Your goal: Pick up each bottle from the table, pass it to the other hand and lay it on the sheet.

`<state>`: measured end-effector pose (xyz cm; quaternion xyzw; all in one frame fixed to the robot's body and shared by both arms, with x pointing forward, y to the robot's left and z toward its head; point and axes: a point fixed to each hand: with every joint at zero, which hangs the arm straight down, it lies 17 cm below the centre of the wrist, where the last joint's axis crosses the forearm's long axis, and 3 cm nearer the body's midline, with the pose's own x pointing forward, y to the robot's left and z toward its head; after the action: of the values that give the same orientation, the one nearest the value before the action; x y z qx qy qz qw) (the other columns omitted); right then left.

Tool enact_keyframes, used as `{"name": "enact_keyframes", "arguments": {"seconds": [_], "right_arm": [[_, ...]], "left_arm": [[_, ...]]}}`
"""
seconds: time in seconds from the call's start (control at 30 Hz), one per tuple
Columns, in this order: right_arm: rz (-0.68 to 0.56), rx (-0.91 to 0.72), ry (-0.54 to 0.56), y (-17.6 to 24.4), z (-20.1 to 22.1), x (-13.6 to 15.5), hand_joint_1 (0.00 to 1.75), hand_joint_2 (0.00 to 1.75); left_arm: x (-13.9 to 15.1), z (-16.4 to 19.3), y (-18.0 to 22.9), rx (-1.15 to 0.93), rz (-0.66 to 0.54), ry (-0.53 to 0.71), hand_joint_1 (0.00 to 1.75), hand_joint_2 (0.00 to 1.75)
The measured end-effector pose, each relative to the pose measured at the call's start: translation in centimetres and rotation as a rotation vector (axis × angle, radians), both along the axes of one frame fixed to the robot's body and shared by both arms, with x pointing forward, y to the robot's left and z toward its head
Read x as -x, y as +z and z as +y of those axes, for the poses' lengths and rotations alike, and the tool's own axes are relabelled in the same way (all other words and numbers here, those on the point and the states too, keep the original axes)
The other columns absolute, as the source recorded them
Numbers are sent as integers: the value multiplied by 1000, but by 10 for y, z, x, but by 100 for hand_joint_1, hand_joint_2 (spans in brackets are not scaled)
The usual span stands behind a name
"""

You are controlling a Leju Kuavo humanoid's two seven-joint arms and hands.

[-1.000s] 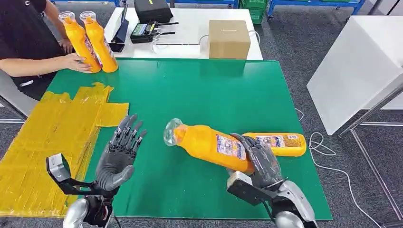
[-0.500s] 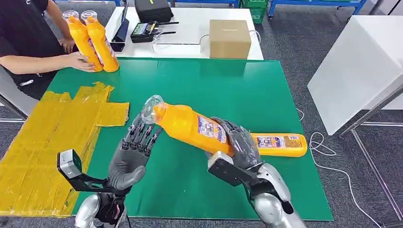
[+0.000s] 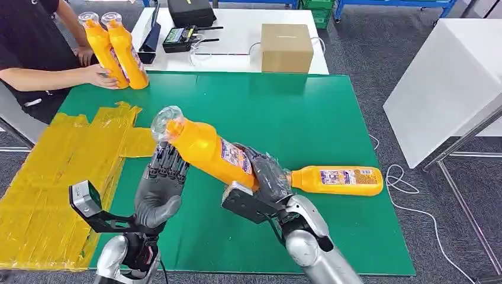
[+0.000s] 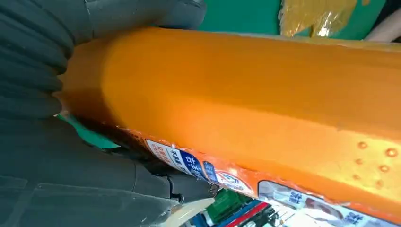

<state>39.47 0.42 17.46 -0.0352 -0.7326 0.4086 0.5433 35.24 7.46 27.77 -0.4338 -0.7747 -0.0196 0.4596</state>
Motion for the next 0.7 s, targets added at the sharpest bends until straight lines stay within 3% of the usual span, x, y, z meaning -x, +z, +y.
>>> {"name": "enact_keyframes", "arguments": {"seconds": [0.27,0.7], "right_arm": [[-36,54,120,1,32,17,175,175],[-64,126,211,-1,56,33,175,175]], "left_arm": [[-11,4,-3,-9,12,23,0,175],[-27,5,-20,-80,40,71,0,175]]}}
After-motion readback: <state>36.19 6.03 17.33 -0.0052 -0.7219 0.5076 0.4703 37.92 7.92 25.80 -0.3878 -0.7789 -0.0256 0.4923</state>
